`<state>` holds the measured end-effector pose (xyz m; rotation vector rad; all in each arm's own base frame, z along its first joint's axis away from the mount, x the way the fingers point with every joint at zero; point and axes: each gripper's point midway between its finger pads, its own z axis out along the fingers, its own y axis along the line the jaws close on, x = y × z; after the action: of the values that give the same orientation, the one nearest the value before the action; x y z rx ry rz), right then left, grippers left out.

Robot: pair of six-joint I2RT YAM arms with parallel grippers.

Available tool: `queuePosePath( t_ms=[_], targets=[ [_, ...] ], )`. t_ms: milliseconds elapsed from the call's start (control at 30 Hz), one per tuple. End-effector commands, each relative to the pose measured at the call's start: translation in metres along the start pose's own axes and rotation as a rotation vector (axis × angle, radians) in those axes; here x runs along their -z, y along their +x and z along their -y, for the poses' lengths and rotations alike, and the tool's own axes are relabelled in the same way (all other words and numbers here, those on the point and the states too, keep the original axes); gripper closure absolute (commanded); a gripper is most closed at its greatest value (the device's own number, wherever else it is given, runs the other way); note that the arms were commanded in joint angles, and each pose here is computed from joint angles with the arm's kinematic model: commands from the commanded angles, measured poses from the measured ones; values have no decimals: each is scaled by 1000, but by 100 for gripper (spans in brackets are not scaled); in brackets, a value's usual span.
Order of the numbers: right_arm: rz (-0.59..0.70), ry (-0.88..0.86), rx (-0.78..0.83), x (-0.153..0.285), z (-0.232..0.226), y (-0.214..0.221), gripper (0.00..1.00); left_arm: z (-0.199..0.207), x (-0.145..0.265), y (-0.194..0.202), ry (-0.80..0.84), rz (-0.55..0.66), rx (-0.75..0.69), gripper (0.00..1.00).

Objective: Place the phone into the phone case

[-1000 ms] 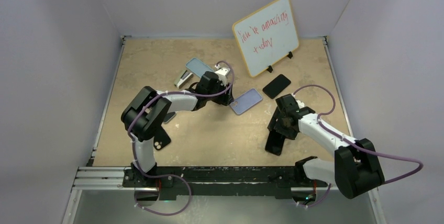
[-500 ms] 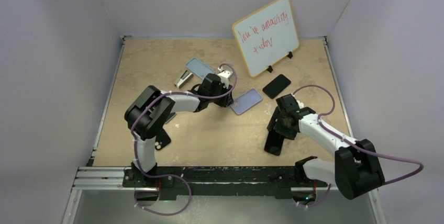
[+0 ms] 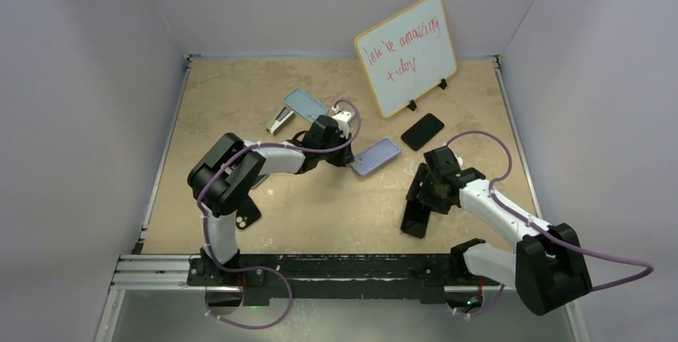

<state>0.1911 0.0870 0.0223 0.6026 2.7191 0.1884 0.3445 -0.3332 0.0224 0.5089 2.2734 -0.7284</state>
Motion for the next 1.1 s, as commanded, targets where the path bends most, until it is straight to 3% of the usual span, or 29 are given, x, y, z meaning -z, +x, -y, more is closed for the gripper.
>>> queuePosePath(
  t_ms=[0, 200, 300, 400, 567, 700, 900, 1067],
  targets=[
    [1, -72, 7, 6, -11, 1, 47, 1, 27, 21, -75, -58, 77, 100],
    [-26, -149, 35, 10, -23, 6, 48, -24, 69, 51, -328, -63, 164, 100],
    [-33, -180, 42, 11, -31, 5, 49, -25, 91, 73, -357, -51, 238, 100],
    [-35, -230, 55, 14, -42, 2, 51, -4, 93, 81, -274, -37, 308, 98],
    [-18, -233, 88, 17, -48, -7, 53, 56, 92, 86, -41, -20, 369, 65],
    [-11, -262, 91, 23, -56, -12, 55, 84, 91, 72, 88, -20, 376, 57],
    [4, -313, 67, 33, -69, -18, 58, 60, 96, 47, -22, 10, 339, 52],
    [3, -357, 41, 38, -83, -21, 59, 40, 107, 36, 50, 47, 420, 47]
  ],
)
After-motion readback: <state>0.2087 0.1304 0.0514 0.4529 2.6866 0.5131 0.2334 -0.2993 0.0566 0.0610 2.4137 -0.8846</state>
